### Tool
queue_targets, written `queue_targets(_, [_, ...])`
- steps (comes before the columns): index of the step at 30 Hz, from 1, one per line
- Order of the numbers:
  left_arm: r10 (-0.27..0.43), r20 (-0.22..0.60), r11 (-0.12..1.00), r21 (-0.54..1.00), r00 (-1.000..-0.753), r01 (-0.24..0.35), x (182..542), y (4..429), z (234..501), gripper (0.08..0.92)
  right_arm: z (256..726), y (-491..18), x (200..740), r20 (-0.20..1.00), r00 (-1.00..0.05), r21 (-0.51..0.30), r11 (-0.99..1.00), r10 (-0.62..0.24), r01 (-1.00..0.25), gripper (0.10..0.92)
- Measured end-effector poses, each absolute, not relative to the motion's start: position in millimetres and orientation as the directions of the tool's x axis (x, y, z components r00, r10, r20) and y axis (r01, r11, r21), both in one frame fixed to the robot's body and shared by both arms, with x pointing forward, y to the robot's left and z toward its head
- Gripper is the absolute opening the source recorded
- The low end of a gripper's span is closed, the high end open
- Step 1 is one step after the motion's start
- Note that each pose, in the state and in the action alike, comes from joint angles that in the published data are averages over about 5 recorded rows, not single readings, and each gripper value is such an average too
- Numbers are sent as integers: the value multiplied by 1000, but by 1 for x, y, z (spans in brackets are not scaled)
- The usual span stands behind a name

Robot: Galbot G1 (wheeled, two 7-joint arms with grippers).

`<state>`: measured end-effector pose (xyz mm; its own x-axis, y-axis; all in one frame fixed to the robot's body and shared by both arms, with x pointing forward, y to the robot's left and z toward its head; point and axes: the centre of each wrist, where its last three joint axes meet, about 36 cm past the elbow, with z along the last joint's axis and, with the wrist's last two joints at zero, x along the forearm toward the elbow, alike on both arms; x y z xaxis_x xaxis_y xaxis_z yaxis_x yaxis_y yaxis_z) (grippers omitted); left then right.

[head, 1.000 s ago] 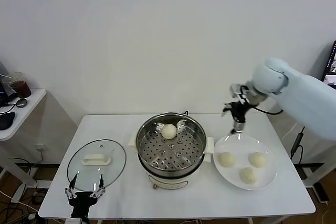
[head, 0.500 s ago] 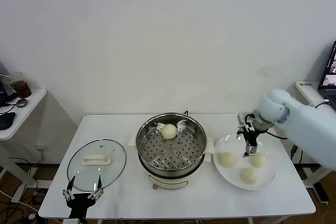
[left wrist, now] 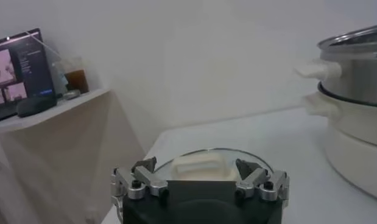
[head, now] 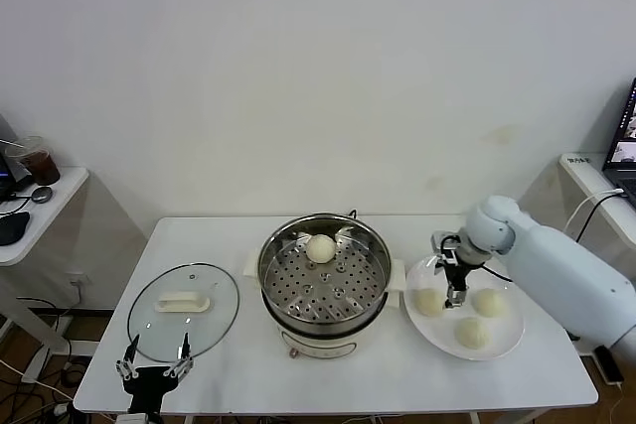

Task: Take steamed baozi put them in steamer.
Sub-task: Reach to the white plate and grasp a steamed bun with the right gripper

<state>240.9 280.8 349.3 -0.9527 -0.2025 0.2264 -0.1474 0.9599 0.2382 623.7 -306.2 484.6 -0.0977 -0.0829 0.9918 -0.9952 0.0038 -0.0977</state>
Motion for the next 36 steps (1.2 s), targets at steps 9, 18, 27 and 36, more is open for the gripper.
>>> queue_targets(9, [-201, 228, 960, 238, -953, -146, 240, 280, 349, 823, 466, -303, 627, 991, -100, -99, 15, -92, -995, 823])
queue_targets(18, [-202, 230, 960, 237, -952, -146, 240, 280, 349, 823, 454, -304, 626, 991, -99, -97, 26, -89, -995, 823])
queue_targets(27, [-202, 230, 960, 237, -952, -146, 240, 280, 349, 823, 453, -306, 627, 990, -107, -103, 46, -94, -994, 741])
queue_targets(36, [-198, 231, 962, 233, -953, -143, 240, 277, 348, 823, 461, -312, 629, 988, -110, -103, 70, -104, -992, 556])
